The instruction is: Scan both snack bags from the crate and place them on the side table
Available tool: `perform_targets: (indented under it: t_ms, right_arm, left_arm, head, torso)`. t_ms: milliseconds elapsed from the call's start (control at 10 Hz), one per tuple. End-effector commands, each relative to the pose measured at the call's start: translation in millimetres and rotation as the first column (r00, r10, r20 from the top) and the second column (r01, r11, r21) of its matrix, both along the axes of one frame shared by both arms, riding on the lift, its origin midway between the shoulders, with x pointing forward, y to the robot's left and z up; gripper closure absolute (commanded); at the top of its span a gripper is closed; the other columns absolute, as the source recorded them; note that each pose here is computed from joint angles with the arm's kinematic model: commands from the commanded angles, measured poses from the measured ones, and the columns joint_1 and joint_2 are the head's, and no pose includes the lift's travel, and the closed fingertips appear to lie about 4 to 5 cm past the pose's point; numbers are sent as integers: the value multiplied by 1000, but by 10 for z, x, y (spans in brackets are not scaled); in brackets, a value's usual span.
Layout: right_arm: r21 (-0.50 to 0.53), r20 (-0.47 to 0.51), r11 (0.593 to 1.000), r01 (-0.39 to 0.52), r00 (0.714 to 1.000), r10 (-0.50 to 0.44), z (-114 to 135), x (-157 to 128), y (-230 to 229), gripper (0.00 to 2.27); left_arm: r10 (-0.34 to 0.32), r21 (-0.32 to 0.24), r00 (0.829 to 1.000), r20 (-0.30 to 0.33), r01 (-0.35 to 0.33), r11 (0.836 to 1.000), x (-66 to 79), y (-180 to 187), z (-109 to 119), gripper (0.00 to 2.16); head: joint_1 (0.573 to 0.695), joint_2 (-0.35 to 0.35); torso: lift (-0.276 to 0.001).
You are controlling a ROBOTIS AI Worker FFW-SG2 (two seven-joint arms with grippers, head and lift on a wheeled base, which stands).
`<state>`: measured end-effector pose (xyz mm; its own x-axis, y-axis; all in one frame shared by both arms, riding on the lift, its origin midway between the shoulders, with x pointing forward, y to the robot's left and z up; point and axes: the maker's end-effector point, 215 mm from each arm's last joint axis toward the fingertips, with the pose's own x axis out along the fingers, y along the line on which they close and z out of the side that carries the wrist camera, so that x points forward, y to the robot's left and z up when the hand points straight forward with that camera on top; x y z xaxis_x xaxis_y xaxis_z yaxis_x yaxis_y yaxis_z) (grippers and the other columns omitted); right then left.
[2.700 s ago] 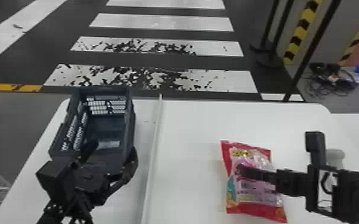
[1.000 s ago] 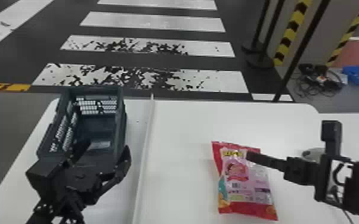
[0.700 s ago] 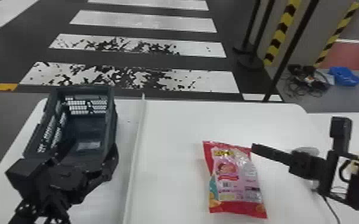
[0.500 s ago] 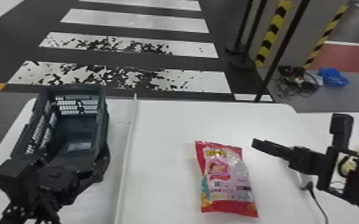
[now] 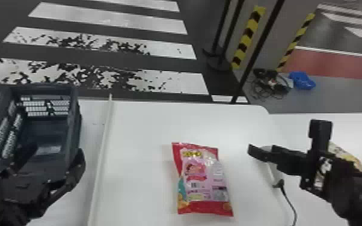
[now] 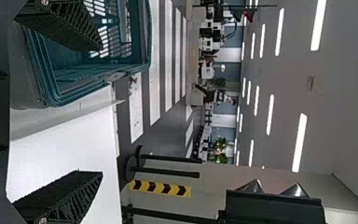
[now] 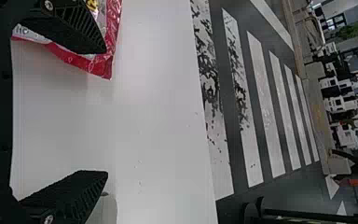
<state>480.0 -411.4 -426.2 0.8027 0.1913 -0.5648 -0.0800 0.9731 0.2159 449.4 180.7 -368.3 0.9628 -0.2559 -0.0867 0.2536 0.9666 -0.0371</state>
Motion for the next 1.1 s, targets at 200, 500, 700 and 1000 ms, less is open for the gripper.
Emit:
perform_targets:
  t_ms: [200, 500, 700, 1000]
  right_arm:
    - [-108, -19, 994, 20, 1000, -22, -267, -37, -508, 46]
    - [-173, -70, 984, 39, 996, -52, -476, -109, -1020, 46]
    - [-122, -96, 991, 46, 994, -58, -599, -132, -1075, 56]
    - [-88, -133, 996, 29, 990, -40, -767, -110, -1004, 110]
  left_arm:
    - [-3, -2, 1000, -16, 3, 1000, -23, -24, -68, 39]
    - [-5, -2, 1000, -26, 5, 1000, -17, -39, -127, 39]
    - [-8, -4, 1000, -30, 8, 1000, -8, -68, -153, 39]
    - [-11, -5, 999, -37, 11, 1000, -13, -77, -190, 39]
  head:
    - [695, -294]
    - [695, -350]
    - [695, -350]
    - [695, -350]
  torso:
    - [-95]
    - [-95]
    - [-95]
    - [-95]
